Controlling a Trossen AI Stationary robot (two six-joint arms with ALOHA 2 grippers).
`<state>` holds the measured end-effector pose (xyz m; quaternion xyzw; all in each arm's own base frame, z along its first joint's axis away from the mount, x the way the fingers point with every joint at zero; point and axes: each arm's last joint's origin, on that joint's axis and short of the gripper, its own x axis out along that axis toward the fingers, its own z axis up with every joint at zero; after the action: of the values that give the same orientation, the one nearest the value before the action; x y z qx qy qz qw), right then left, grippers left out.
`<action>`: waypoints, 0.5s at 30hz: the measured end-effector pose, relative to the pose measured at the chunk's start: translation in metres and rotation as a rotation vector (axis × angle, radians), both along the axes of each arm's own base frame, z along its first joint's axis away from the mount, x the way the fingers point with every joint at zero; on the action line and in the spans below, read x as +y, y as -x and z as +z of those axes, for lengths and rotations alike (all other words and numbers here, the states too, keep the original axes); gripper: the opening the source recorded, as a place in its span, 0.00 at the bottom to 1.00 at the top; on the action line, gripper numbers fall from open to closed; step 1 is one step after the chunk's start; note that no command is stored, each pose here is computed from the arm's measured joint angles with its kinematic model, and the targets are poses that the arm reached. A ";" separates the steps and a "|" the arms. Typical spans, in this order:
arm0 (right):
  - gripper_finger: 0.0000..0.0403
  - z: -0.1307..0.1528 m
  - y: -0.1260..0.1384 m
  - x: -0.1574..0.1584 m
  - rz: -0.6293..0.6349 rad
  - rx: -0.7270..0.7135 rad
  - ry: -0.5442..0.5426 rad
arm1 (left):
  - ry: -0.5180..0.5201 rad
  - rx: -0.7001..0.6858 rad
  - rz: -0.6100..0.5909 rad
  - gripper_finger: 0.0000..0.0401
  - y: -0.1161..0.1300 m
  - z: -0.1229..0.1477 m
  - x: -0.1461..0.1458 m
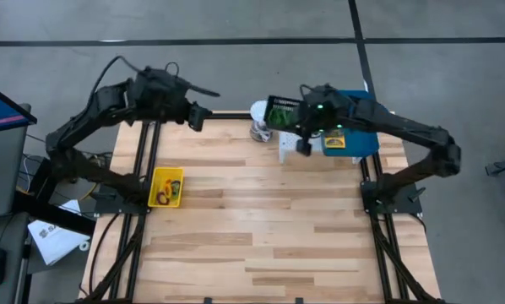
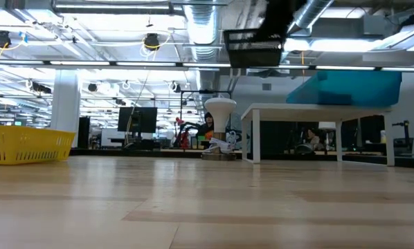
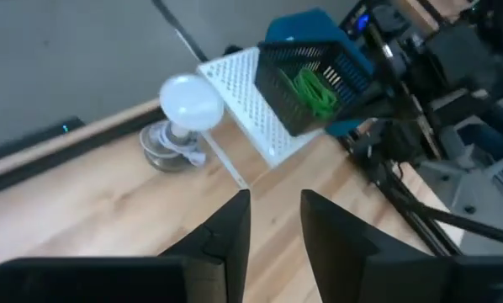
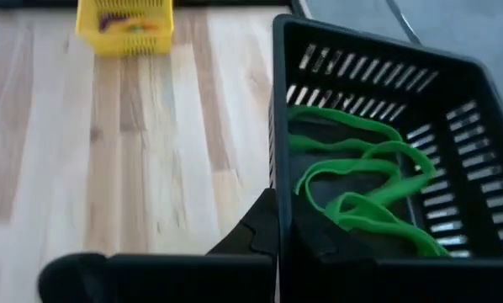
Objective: Pick & Place Office Desk Supplies
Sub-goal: Put the black bin on the shelf
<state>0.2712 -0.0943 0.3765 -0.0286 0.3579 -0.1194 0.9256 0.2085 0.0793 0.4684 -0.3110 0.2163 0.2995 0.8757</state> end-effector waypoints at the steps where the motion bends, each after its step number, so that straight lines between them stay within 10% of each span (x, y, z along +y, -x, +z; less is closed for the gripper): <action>1: 0.00 -0.004 0.008 -0.002 0.024 0.003 0.012 | -0.019 -0.010 -0.001 0.25 0.000 -0.001 -0.005; 15: 0.00 -0.040 0.035 -0.077 0.130 0.041 -0.024 | -0.078 -0.168 -0.069 0.25 -0.044 -0.053 -0.030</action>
<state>0.2361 -0.1716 0.3361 -0.0433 0.3757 -0.0543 0.9241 0.2528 0.0492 0.4151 -0.2931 0.1411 0.2504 0.9119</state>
